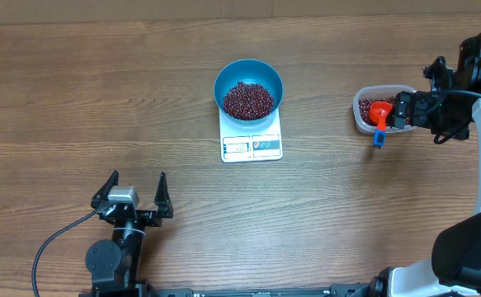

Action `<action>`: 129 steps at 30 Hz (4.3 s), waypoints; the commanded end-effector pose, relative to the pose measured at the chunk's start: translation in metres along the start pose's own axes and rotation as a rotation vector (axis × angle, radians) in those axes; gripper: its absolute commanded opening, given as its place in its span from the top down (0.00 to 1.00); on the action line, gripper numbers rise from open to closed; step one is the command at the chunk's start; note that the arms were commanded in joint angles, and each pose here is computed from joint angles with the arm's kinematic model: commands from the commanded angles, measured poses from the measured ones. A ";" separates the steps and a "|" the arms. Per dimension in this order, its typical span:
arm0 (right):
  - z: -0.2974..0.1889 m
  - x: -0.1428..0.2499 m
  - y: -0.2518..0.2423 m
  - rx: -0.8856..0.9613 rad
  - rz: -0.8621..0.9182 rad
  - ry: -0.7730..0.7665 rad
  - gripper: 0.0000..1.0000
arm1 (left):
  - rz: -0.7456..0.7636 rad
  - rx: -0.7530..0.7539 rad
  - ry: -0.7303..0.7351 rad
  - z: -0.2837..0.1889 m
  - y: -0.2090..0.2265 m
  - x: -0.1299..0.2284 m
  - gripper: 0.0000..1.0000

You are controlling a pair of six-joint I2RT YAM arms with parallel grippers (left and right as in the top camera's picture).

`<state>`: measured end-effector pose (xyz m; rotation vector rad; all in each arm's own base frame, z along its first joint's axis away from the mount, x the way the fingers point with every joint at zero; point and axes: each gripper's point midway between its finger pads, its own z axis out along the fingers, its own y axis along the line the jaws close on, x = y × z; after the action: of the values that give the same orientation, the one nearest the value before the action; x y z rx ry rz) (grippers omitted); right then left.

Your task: Scoop item into bowl and weigh 150g on scale

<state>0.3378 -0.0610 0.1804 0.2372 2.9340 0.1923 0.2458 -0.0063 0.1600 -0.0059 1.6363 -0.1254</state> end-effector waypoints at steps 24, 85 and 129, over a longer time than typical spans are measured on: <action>-0.012 -0.006 0.001 0.010 -0.013 -0.046 0.00 | 0.018 -0.006 -0.003 0.000 0.002 0.000 0.00; -0.042 0.088 0.088 -0.231 -0.433 -1.446 0.00 | 0.018 -0.006 -0.003 0.000 0.002 0.000 0.01; -0.001 0.100 0.042 -0.122 -0.092 -1.341 0.00 | 0.018 -0.006 -0.003 0.000 0.002 0.000 0.00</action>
<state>0.2464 -0.0016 0.1711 0.1056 1.5976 0.1135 0.2458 -0.0063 0.1599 -0.0059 1.6367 -0.1254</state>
